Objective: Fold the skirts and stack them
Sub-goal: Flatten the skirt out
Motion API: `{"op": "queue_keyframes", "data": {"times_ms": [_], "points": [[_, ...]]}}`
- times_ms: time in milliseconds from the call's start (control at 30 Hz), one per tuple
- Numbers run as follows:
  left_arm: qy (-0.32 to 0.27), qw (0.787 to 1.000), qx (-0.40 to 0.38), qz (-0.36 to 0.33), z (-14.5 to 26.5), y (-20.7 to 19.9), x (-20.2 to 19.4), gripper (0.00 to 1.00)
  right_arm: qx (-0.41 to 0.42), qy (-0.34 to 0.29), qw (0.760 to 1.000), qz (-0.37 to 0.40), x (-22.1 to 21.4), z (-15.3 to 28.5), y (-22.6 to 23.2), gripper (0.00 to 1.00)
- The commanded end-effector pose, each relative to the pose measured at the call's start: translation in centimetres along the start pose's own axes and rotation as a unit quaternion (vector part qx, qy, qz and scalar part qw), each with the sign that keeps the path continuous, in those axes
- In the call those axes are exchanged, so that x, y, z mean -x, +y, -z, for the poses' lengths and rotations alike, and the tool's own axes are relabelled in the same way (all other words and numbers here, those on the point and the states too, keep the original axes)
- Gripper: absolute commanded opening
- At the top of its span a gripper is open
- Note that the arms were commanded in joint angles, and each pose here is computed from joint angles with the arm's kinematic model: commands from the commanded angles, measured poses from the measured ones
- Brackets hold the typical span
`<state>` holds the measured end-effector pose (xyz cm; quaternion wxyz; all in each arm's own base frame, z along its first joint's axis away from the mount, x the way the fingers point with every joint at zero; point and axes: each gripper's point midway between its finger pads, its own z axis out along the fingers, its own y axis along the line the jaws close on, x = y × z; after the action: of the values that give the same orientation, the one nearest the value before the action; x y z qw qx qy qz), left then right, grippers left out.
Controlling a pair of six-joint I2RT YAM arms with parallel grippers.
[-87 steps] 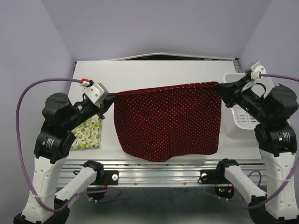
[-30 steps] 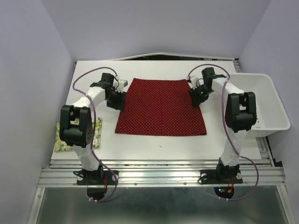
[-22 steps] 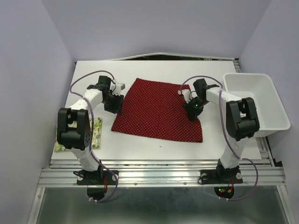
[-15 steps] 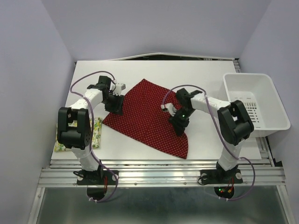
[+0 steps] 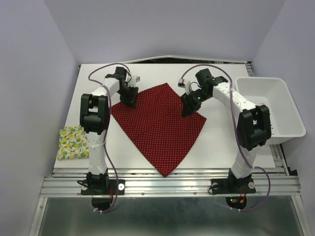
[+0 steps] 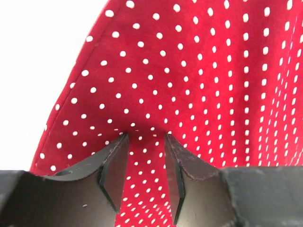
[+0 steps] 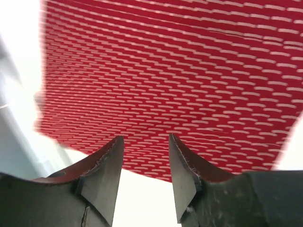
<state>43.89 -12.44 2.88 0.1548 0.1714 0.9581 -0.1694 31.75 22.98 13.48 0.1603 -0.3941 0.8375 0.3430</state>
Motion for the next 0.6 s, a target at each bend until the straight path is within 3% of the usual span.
{"op": "queue_keyframes", "data": {"times_ms": [0, 100, 300, 567], "points": [[-0.005, 0.999, -0.002, -0.04, -2.6, -1.2, 3.2, 0.47, -0.111, 0.03, 0.993, 0.017, -1.0, -1.5, -7.7, 0.47], [-0.034, 0.997, -0.001, -0.076, -3.5, -2.8, 7.1, 0.47, -0.127, 0.043, 0.991, 0.021, -2.5, -3.2, -9.6, 0.46], [-0.081, 0.99, -0.021, -0.112, -4.5, -5.7, 11.0, 0.52, -0.105, 0.091, 0.99, -0.009, -7.2, -4.7, -9.1, 0.43], [-0.102, 0.986, -0.028, -0.126, -0.5, -7.1, 10.6, 0.56, -0.023, 0.178, 0.983, 0.039, -13.5, -6.9, 1.1, 0.45]]}}
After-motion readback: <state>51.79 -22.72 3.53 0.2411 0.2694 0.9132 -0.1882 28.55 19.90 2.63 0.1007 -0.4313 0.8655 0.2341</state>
